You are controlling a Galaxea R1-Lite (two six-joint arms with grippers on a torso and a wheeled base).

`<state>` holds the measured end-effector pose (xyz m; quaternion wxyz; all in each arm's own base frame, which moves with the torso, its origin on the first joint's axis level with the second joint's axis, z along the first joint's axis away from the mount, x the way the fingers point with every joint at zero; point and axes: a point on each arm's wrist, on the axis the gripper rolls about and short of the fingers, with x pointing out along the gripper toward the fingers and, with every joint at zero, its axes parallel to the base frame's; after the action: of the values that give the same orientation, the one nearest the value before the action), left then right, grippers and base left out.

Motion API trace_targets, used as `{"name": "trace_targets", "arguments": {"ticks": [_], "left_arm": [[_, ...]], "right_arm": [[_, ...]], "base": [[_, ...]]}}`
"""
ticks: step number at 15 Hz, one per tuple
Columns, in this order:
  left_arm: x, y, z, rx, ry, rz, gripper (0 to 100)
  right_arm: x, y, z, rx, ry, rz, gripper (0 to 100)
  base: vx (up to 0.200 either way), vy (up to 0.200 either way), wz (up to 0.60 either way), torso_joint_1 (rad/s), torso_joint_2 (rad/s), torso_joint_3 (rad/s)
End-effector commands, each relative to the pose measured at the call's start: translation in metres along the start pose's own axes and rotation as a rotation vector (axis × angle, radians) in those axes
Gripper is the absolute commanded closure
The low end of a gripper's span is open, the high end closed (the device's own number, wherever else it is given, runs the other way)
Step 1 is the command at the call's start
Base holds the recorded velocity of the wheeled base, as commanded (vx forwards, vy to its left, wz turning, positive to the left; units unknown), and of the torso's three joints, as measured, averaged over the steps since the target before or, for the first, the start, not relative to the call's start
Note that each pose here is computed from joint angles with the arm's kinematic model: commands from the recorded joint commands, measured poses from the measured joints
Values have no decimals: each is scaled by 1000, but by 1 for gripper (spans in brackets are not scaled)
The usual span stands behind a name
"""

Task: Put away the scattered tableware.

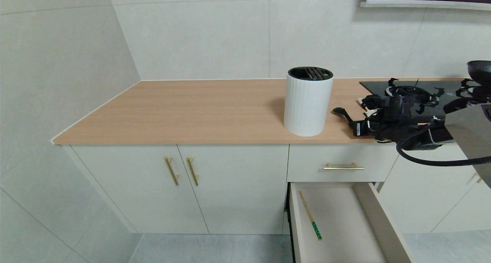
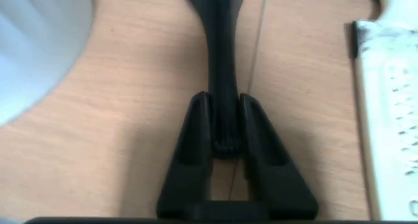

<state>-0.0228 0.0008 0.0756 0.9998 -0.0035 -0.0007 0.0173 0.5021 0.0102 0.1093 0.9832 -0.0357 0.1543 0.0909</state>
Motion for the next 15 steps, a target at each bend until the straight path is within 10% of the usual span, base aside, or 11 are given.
{"name": "trace_targets", "arguments": {"ticks": [1,7,15], "left_arm": [[0,0,0,-1,0,1,0],[0,0,0,-1,0,1,0],[0,0,0,-1,0,1,0]], "right_arm": [[0,0,0,-1,1,1,100],[-13,2,15,5,-14,1,100],[-158,28,72,125,217,31,100]], "base": [[0,0,0,0,0,0],[0,0,0,0,0,0],[0,0,0,0,0,0]]}}
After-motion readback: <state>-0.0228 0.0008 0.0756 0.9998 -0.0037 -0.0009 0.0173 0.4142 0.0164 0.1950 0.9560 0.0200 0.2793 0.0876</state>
